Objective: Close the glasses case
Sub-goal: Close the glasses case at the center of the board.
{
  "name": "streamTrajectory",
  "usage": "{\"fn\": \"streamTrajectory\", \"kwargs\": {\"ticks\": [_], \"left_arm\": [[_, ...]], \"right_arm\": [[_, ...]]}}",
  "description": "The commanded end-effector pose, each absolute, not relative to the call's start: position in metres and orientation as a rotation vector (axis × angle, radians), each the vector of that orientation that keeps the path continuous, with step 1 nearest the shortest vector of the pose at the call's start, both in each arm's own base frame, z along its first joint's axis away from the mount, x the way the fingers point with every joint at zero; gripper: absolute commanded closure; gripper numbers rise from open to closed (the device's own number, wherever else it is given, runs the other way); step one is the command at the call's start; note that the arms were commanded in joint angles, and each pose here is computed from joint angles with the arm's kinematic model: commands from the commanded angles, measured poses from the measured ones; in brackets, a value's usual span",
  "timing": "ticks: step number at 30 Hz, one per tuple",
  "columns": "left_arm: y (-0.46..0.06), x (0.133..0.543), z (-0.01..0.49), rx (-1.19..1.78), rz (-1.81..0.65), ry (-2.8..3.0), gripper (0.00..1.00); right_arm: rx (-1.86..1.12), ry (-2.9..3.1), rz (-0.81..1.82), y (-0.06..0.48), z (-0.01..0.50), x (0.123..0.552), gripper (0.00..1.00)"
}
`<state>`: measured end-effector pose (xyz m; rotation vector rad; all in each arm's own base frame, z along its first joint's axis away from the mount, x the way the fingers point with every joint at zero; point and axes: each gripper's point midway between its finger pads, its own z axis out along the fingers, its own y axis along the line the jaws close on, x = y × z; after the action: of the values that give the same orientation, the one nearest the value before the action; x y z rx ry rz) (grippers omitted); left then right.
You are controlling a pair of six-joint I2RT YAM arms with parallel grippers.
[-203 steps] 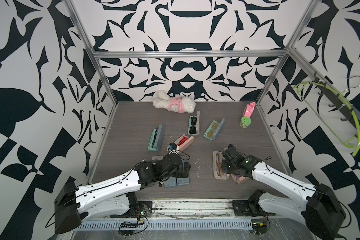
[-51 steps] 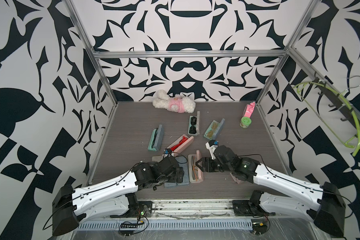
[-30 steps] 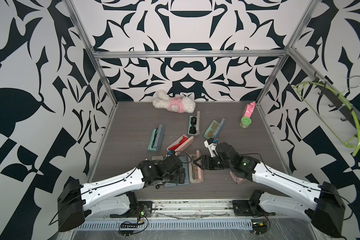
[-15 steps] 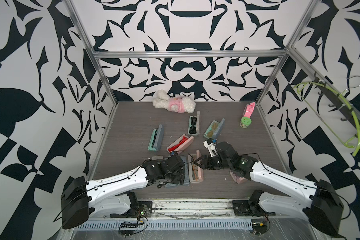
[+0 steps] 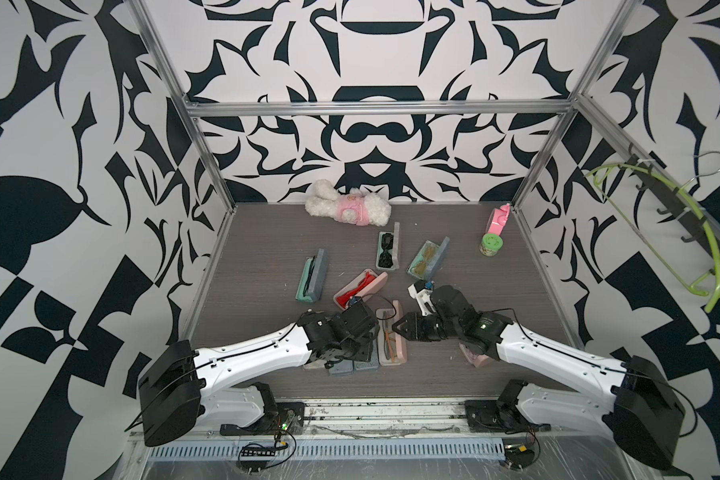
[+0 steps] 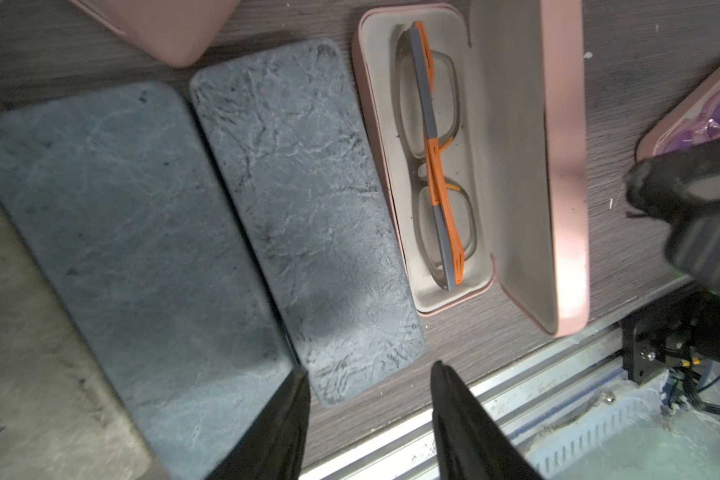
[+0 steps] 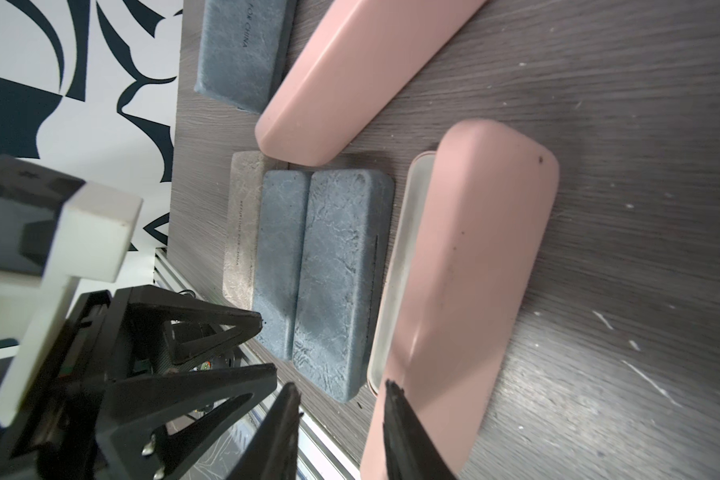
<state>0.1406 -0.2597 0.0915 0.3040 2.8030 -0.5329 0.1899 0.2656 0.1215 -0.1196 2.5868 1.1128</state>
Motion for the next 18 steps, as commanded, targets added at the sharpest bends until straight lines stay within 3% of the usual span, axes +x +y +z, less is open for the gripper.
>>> {"fn": "streamTrajectory", "kwargs": {"ticks": [1,18], "left_arm": [[-0.266,0.145,0.098,0.317,-0.567,2.789,0.51],[-0.270,0.150,0.079,0.315,-0.543,2.830,0.63]], "right_arm": [[-0.140,2.552,1.132,0.268,0.126,0.195,0.65],[-0.111,2.600,1.078,0.264,0.109,0.199,0.71]]}}
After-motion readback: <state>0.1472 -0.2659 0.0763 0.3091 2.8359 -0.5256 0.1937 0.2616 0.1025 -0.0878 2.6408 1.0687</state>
